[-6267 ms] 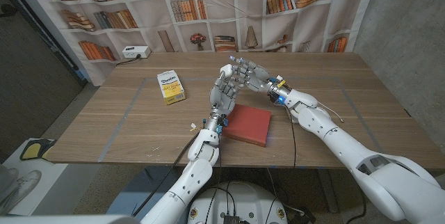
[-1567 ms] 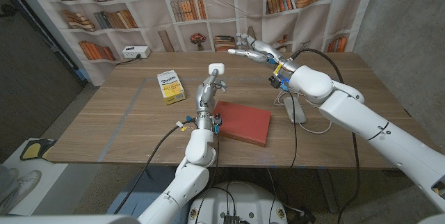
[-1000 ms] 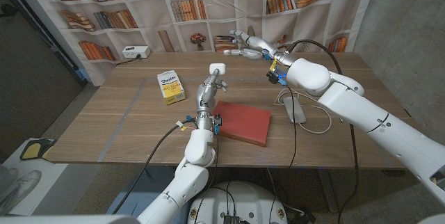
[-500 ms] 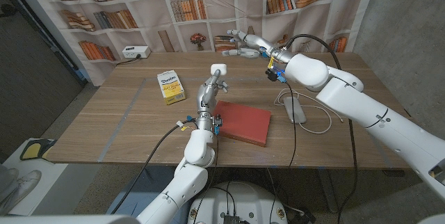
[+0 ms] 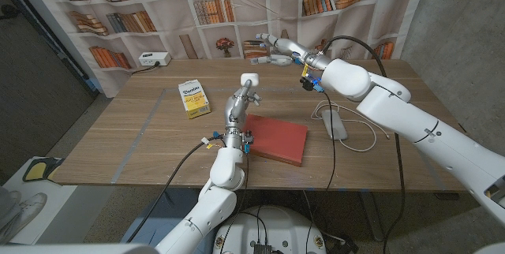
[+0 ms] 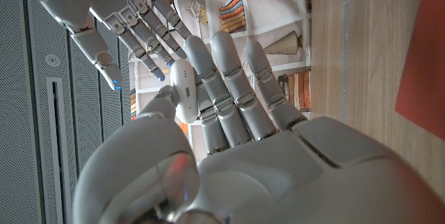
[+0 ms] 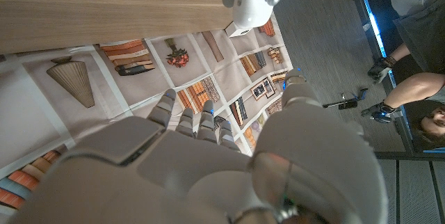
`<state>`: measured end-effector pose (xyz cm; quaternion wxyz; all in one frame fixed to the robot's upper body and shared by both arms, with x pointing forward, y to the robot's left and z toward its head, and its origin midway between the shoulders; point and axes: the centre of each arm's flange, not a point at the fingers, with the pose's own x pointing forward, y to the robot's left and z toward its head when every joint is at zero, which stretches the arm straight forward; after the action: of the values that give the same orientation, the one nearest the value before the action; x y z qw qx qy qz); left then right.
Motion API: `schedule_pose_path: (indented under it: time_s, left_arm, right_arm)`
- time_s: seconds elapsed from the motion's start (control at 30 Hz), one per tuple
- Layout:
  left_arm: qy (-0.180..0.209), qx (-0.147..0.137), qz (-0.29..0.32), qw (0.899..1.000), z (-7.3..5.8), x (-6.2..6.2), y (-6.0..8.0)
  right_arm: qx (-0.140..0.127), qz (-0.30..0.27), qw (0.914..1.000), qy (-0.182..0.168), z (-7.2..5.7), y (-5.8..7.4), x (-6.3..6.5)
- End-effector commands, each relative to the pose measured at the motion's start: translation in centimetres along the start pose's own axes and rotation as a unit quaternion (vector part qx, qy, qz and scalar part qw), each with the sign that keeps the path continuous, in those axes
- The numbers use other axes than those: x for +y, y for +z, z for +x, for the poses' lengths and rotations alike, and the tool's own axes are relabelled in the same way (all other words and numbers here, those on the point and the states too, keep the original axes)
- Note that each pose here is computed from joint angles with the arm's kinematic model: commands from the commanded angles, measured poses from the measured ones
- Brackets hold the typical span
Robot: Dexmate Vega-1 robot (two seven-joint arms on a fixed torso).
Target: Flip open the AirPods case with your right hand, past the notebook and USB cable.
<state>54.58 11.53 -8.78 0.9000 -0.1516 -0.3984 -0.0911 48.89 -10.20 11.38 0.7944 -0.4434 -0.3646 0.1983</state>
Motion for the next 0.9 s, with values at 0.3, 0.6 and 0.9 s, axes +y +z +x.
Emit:
schedule_pose_path:
  time_s: [0.3, 0.6, 0.9]
  left_arm:
    - [-0.003, -0.002, 0.007, 1.0, -0.45, -0.12, 0.02]
    - [-0.005, -0.003, 0.009, 1.0, -0.73, 0.04, 0.13]
    - [-0.006, -0.003, 0.007, 1.0, -0.84, 0.09, 0.08]
  right_arm:
    - [0.007, -0.024, 0.9997, 0.005, 0.45, 0.96, 0.47]
    - [0.009, -0.029, 0.9995, 0.008, 0.71, 1.28, 0.55]
    - [0.012, -0.038, 0.9991, 0.017, 1.1, 1.6, 0.79]
